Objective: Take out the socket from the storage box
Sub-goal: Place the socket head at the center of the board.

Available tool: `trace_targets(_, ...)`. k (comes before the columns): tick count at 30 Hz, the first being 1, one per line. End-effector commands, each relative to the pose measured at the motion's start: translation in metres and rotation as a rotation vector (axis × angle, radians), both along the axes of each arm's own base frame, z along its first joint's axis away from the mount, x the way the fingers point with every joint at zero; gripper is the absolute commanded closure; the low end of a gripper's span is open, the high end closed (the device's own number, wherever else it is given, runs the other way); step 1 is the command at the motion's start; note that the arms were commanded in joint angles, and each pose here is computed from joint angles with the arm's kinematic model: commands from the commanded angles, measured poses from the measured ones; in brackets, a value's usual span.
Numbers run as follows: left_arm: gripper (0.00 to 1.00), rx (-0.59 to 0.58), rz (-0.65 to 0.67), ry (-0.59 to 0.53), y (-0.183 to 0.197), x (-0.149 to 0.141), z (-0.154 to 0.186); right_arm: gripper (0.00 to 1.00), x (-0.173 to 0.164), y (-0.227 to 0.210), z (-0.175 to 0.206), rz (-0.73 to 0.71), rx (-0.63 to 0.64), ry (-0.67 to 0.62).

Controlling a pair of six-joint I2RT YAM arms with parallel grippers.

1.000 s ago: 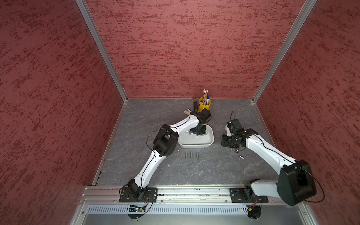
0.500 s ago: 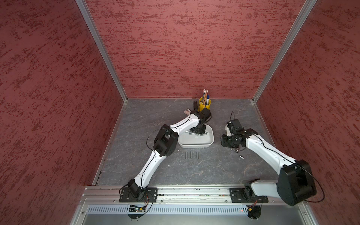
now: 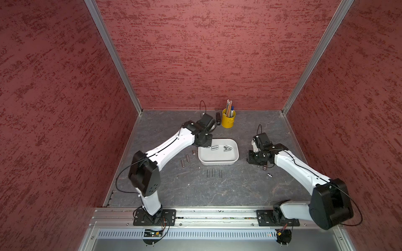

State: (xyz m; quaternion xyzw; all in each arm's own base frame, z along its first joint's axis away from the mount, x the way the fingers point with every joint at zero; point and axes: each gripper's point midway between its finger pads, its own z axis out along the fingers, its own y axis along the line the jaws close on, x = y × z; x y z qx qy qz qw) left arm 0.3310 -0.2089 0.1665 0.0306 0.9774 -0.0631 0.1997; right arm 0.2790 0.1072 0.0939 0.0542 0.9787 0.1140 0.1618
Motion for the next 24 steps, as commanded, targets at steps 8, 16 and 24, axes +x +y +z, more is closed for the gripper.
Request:
trace_targets(8, 0.87, -0.073, 0.335, 0.110, 0.105, -0.066, -0.080, 0.66, 0.006, 0.004, 0.008, 0.014, 0.019, -0.026)
trace_targets(16, 0.87, -0.049, 0.416, 0.158, 0.123, -0.066, -0.122, 0.66, 0.006, 0.004, 0.006, 0.016, 0.018, -0.020)
trace_targets(24, 0.85, -0.028, 0.435, 0.199, 0.128, -0.065, -0.147, 0.66, 0.005, 0.004, 0.003, 0.015, 0.014, -0.007)
